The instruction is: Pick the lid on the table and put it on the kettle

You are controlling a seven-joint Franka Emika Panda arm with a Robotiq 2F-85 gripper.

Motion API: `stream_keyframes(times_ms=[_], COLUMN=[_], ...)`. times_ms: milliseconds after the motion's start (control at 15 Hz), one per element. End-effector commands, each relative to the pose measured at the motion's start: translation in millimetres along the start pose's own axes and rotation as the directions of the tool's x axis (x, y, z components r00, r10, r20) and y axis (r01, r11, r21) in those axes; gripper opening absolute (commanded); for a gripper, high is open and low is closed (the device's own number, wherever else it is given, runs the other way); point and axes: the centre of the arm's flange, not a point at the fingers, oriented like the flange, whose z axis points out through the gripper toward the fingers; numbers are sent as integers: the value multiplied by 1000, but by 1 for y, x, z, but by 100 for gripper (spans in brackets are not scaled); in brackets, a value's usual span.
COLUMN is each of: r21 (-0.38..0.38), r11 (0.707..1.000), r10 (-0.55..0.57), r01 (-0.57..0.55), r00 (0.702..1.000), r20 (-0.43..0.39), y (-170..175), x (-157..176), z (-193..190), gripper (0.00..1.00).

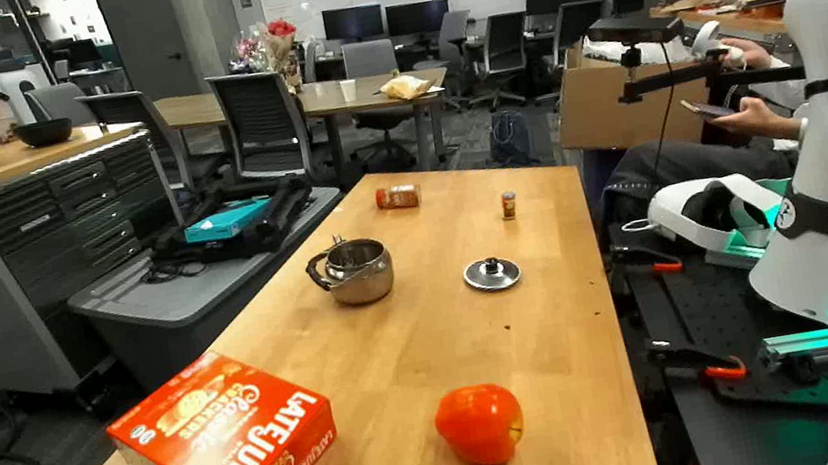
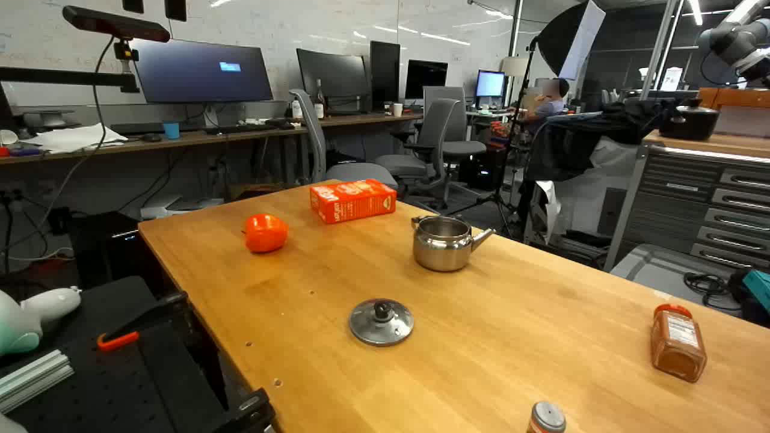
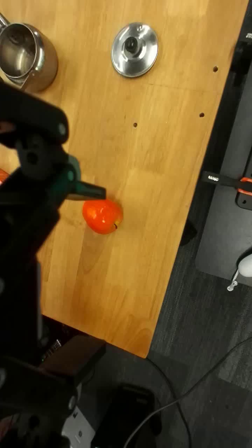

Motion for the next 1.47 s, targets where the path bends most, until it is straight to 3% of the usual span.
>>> stream_keyframes(times_ms=[0,1400], r21=[0,1], r11=[1000,1000], r10=[-1,-4], r01=[1,4], r00=[1000,1000], r20=[-5,-16], y=[0,-2], x=[0,0], z=[-2,-7], gripper=[100,100])
